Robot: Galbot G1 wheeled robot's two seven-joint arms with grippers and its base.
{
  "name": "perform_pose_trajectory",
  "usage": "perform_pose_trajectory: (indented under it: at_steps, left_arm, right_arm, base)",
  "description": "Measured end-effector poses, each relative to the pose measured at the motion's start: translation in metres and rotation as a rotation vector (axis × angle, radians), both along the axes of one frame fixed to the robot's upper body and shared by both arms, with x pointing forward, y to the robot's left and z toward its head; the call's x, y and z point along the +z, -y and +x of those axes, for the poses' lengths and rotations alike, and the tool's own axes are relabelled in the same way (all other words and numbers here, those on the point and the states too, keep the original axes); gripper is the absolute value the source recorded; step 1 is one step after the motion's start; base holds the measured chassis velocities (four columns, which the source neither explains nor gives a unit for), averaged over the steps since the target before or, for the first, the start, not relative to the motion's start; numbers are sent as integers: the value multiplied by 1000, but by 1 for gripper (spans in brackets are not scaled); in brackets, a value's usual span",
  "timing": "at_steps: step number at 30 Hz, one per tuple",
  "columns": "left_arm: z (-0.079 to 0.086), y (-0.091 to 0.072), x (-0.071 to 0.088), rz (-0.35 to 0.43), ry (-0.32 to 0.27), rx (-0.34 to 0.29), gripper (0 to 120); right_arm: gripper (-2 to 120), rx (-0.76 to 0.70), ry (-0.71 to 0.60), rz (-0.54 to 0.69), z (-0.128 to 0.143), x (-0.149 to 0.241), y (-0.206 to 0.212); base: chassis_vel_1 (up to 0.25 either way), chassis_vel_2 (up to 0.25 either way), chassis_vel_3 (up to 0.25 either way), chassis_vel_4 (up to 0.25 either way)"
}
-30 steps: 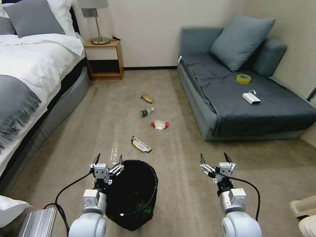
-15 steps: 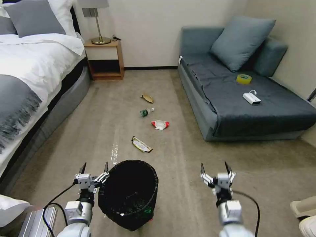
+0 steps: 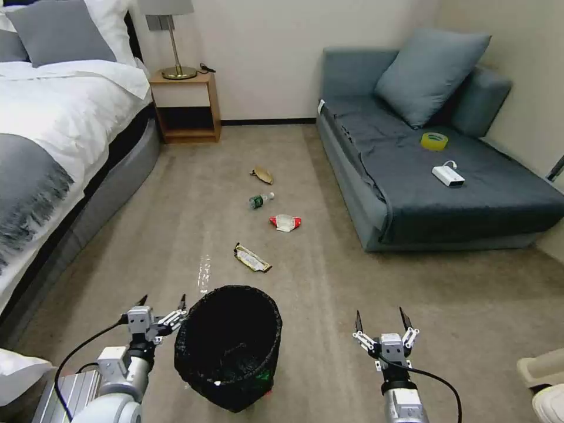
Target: Pick up the trash bin, then pick up the garbage on the floor and place it into the trash bin.
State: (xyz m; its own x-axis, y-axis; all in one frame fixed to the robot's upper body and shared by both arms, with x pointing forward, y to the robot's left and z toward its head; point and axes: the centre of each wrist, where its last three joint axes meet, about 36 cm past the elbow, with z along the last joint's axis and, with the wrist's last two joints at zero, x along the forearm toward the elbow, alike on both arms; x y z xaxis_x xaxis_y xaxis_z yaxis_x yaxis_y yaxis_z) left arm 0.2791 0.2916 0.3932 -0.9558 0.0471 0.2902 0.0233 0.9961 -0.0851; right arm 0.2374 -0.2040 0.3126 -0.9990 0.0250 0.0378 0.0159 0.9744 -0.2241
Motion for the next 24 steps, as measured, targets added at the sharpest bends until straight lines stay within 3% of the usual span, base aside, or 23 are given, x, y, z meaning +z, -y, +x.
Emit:
perform_pose_trajectory:
  at_steps: [3,6,8,12,22,24]
  left_arm:
    - [3,8,14,-40,-40,-26,100]
    - [11,16,24,-75,-141,-40,100]
    - [13,16,25,-75,-163,-40,100]
    - [20,11,21,-71,-288,-13,100]
    - [16,5,14,-68,-353,34,98]
    - [15,6,11,-84,-367,33,88]
  right_arm:
    - [100,20,23,17,4,5,-2]
    - [100,23,29,25,5,5,-2]
    - [100,21,31,31,5,6,-2]
    - [100,17,42,45,8,7,-2]
    - [100,-5,59,86,14,10,1]
    - [100,-6,58,86,14,10,1]
  base:
    - [0,0,0,0]
    - [0,0,0,0]
    - [0,0,0,0]
    - [0,0,0,0]
    - [0,0,0,0]
    - [0,0,0,0]
